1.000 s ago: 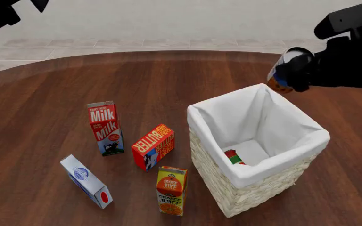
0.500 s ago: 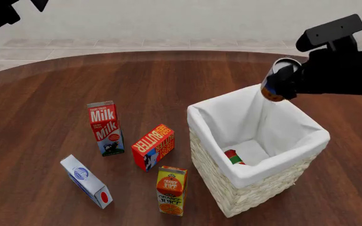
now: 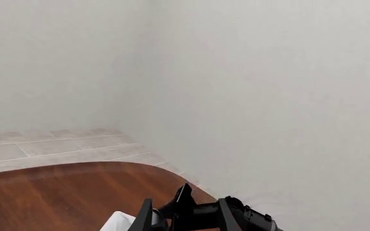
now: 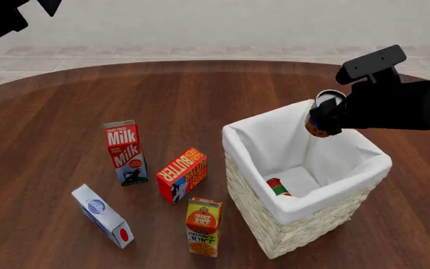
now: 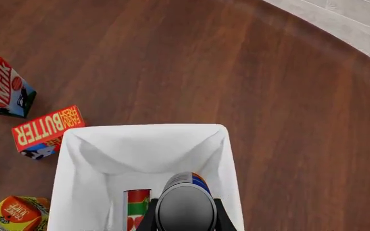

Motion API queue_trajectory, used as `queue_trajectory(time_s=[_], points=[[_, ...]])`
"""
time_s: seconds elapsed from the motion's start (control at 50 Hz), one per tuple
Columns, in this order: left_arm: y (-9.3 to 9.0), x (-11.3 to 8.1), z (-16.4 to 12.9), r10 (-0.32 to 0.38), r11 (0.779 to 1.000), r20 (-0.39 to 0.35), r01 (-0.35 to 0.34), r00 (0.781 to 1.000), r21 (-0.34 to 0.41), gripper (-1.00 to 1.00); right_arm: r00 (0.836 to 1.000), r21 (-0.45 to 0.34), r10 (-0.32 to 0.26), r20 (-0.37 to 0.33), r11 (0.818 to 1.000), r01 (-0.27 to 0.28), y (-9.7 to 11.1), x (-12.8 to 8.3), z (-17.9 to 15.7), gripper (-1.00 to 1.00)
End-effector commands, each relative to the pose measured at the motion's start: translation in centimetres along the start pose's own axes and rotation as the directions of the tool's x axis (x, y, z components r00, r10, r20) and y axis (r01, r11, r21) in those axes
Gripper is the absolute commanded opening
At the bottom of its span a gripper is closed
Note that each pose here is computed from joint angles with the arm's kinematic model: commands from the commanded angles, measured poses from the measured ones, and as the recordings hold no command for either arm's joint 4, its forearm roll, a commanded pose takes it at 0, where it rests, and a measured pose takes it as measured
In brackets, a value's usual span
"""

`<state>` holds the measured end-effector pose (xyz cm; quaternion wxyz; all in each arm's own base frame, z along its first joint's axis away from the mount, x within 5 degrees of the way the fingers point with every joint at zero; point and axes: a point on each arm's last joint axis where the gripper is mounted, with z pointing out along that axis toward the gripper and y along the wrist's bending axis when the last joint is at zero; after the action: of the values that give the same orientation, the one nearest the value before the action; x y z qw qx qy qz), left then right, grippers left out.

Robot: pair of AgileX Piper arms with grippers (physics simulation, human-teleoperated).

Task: Pick up the alphabet soup and the tomato sauce, and put them in the basket.

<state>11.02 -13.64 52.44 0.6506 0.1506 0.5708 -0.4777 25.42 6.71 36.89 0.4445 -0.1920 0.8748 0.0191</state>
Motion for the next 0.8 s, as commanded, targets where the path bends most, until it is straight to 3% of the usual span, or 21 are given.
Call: queue_trajectory(time_s=[0.02, 0.8], points=[[0.1, 0.2, 0.1, -0.002, 1.000, -0.002, 0.002, 1.000, -0.001, 1.00, 1.000, 0.001, 0.018, -0.021, 1.000, -0.018, 0.1, 1.0, 1.2, -1.00], [0.2, 0.6, 0.4, -0.007, 1.000, -0.007, 0.007, 1.000, -0.002, 1.00, 0.993, -0.010, 0.033, -0.116, 0.999, -0.035, 0.7, 5.1, 5.2, -1.00]])
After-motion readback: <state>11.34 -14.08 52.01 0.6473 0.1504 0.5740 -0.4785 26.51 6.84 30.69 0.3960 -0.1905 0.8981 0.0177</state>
